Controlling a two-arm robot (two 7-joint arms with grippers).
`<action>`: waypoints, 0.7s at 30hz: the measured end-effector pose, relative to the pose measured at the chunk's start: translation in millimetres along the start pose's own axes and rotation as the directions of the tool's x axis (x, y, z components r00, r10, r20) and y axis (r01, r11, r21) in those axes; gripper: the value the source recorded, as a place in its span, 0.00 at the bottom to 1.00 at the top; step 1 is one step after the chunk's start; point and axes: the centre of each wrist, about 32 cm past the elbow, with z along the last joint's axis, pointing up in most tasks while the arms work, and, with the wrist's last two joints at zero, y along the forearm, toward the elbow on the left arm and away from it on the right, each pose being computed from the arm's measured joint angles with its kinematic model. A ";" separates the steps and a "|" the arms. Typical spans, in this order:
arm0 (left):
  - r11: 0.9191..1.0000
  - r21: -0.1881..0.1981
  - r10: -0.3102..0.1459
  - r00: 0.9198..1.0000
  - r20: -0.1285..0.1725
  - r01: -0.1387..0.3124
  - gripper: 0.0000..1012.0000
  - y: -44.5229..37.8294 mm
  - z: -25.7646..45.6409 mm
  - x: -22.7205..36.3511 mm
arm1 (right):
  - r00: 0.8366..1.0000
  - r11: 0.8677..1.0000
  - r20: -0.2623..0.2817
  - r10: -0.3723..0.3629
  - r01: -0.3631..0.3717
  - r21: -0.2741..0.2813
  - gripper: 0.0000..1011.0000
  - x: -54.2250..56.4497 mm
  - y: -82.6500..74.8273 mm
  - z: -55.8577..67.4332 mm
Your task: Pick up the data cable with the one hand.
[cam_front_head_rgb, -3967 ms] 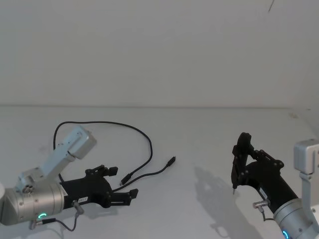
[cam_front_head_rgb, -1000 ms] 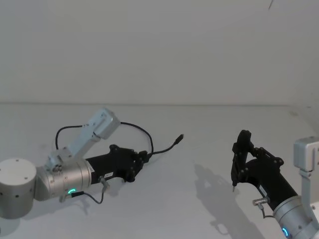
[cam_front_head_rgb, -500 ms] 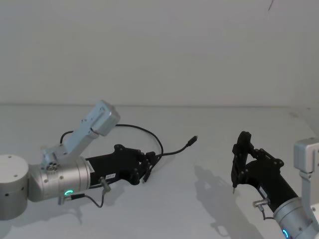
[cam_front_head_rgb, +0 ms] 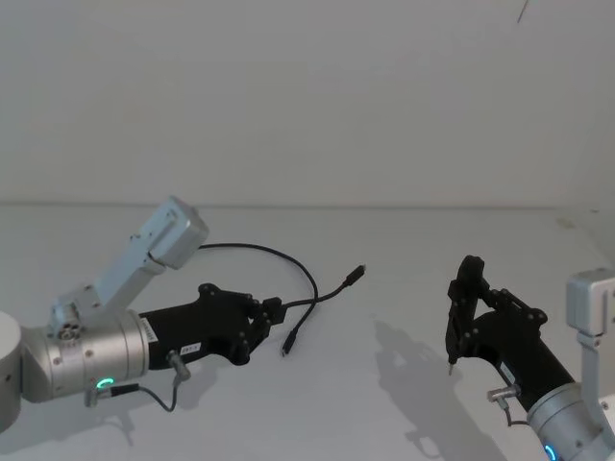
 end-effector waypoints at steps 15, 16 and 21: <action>1.000 0.000 0.008 1.000 0.000 -0.008 0.04 9.6 1.6 -4.3 | 0.999 0.999 -0.048 -0.022 0.023 0.027 0.28 -20.2 17.0 6.9; 1.000 0.000 0.008 1.000 0.000 -0.008 0.04 9.6 1.6 -4.3 | 0.998 0.999 -0.052 -0.023 0.025 0.029 0.28 -22.5 19.0 7.3; 1.000 0.001 0.009 1.000 0.000 -0.009 0.04 11.2 1.6 -5.0 | 0.997 0.998 -0.070 -0.038 0.041 0.041 0.28 -34.6 31.5 8.6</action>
